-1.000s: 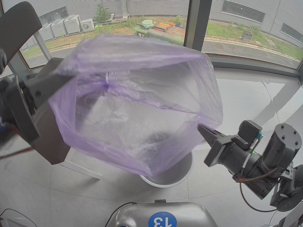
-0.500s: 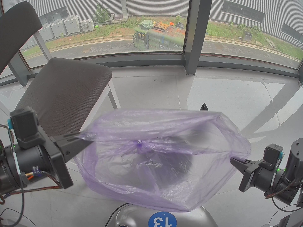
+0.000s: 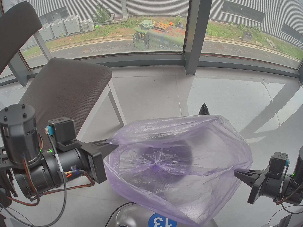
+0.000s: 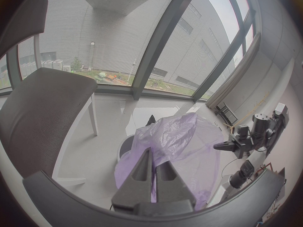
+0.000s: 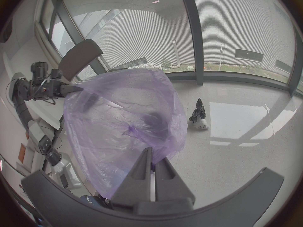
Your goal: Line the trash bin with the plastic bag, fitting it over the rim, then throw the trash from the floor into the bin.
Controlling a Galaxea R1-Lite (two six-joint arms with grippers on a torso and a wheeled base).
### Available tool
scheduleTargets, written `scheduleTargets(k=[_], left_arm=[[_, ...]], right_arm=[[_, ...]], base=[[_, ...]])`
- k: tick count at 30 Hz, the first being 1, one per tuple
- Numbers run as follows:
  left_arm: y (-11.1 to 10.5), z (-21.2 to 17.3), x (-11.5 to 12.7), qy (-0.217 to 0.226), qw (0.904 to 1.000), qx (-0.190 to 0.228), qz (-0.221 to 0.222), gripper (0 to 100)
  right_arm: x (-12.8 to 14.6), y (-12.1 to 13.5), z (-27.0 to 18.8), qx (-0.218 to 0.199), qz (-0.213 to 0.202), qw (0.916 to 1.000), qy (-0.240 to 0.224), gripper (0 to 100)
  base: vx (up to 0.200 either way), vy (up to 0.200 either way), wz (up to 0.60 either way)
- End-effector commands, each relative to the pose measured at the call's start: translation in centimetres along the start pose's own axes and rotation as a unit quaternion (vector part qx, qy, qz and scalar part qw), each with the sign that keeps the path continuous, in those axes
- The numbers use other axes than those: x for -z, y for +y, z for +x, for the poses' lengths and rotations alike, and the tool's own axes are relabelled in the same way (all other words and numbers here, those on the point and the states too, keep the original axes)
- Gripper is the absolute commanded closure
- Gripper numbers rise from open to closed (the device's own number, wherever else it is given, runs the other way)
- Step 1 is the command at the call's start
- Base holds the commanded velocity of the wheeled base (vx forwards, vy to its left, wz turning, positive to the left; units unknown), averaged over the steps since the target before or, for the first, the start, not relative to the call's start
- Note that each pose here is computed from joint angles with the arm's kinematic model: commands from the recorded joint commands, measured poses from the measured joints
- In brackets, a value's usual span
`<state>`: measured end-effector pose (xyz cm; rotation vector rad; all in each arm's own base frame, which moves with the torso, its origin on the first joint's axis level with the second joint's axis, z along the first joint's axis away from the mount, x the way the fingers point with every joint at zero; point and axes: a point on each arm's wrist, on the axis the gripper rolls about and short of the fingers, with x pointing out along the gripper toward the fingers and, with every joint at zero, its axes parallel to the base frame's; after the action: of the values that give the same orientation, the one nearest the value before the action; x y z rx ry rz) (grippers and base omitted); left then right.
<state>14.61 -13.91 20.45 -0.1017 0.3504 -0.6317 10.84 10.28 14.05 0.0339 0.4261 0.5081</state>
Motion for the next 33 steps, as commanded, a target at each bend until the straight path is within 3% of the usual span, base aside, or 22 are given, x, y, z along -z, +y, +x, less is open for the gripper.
scheduleTargets(k=[1,9,14,20,27,31,33], left_arm=[[0.9,2.2,0.7,0.016,0.9996,-0.024,-0.005,100],[1.4,1.8,0.1,-0.002,0.9992,-0.030,-0.027,100],[0.8,2.2,0.0,0.000,0.9996,-0.012,-0.024,100],[-0.1,2.7,-0.9,-0.041,0.9989,0.011,-0.021,100],[1.8,2.2,0.0,-0.039,0.9984,-0.027,-0.031,100],[2.9,1.2,0.5,-0.040,0.9973,-0.048,-0.038,100],[3.5,0.8,0.7,-0.041,0.9965,-0.060,-0.041,100]], right_arm=[[-0.1,0.1,-0.6,-0.016,-0.012,0.9997,-0.009,100],[-0.6,0.2,-2.0,-0.089,-0.018,0.9959,-0.007,100],[-1.4,0.7,-1.4,-0.105,-0.022,0.9942,-0.005,100],[-1.9,1.8,0.0,-0.118,-0.053,0.9916,0.009,100],[-1.9,0.9,0.9,-0.058,-0.062,0.9963,0.015,100],[-1.4,0.1,0.9,-0.005,-0.071,0.9973,0.017,100],[-0.6,-0.7,1.0,0.044,-0.089,0.9947,0.028,100]], base=[[0.000,0.000,0.00],[0.000,0.000,0.00],[0.000,0.000,0.00],[0.000,0.000,0.00],[0.000,0.000,0.00],[0.000,0.000,0.00],[0.000,0.000,0.00]])
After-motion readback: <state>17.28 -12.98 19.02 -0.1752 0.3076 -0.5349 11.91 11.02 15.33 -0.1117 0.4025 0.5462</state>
